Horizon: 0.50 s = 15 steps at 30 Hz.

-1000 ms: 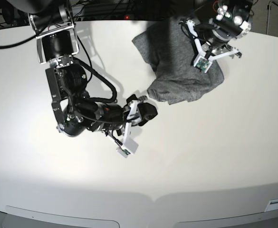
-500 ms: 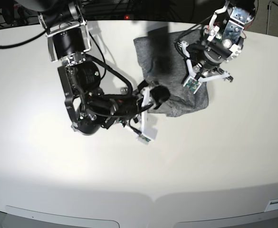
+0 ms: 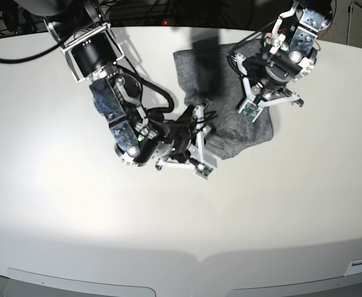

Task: Fold the T-shirt properly
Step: 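Hold the folded bundle with both grippers and press it into a square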

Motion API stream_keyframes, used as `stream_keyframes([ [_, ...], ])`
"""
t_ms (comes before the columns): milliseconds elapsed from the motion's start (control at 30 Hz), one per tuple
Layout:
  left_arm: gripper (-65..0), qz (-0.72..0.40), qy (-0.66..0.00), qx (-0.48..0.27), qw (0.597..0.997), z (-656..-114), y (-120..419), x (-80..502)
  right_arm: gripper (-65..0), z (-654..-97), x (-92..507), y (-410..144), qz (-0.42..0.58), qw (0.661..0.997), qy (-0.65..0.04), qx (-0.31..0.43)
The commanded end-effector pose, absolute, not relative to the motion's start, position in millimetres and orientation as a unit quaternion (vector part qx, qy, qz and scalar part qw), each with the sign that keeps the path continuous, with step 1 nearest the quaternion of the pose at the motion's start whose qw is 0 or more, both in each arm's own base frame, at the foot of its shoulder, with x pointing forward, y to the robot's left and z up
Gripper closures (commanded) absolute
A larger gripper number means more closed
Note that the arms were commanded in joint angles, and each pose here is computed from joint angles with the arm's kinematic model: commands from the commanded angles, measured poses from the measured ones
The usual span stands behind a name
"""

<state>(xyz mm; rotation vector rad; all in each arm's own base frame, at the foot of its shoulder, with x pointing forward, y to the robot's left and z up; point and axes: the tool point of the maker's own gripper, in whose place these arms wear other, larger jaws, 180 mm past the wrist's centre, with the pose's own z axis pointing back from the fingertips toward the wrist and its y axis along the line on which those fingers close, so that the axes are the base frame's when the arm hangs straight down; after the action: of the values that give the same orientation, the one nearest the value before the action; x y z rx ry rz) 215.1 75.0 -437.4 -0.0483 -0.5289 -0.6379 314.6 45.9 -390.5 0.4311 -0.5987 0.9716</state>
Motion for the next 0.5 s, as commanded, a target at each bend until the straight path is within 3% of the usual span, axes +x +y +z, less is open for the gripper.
stream_keyframes([
  [0,0.0,-0.311,-0.252,-0.019,0.916,-437,78,215,-22.1,-370,334,51,0.459,0.804,-0.323,0.196],
  [233,0.0,-0.311,-0.253,-0.019,0.916,-436,78,215,-22.1,-340,372,54,0.418,0.789,-0.415,0.175],
  [400,0.0,-0.31,-0.253,-0.019,0.916,-436,78,215,-22.1,-332,368,79,0.417,0.783,-0.418,0.193],
  [467,0.0,-0.311,-0.253,-0.019,0.916,-437,78,215,-22.1,-340,357,85,0.426,0.799,-0.375,0.197],
])
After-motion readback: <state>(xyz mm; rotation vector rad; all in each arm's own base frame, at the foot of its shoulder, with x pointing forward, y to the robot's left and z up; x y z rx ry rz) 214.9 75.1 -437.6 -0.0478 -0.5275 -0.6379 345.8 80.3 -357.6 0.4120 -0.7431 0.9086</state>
